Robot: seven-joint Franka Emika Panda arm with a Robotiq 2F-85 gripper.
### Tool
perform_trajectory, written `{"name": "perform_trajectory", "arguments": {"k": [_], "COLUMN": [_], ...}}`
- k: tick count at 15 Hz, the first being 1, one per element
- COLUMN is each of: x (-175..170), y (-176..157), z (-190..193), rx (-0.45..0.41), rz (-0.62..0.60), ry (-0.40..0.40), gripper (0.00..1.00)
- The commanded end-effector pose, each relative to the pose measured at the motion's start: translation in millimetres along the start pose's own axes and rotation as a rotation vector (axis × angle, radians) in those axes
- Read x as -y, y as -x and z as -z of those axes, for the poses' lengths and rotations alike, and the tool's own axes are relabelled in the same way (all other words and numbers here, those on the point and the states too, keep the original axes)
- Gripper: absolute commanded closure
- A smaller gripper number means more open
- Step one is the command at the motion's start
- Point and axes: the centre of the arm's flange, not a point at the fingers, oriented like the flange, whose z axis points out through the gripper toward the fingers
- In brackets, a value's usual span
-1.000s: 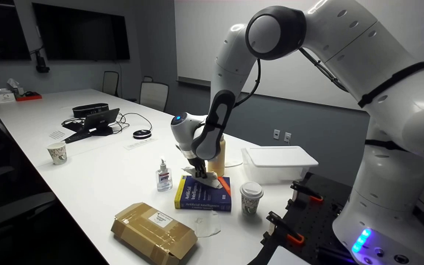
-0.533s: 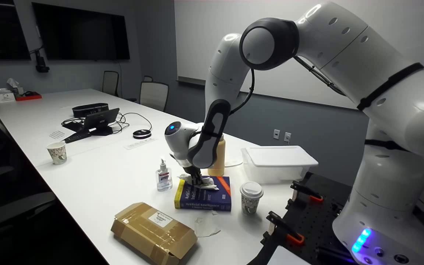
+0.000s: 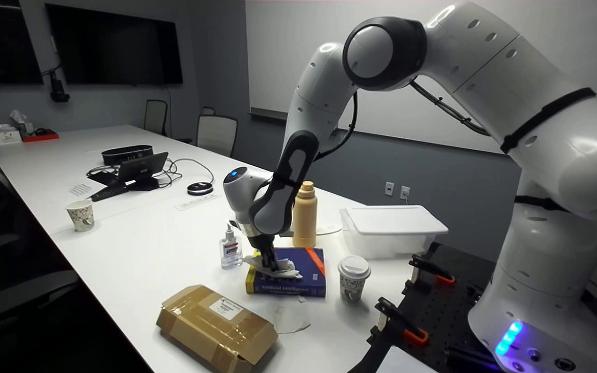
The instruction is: Pick up the tissue and then wipe the book's cover
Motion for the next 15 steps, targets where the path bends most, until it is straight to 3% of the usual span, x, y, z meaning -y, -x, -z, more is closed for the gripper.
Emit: {"name": "perform_trajectory", "arguments": {"k": [1, 6, 11, 15], "x": [-10, -40, -56, -44], "y": [-6, -20, -23, -25], "z": [7, 16, 9, -4], "rx": [-0.009, -0.021, 0.023, 0.038], "rz": [-0.003, -0.029, -0.014, 0.011], "ry": [0.006, 0.116, 0.240, 0.220], "gripper": [0.99, 0.99, 0.99, 0.99]}}
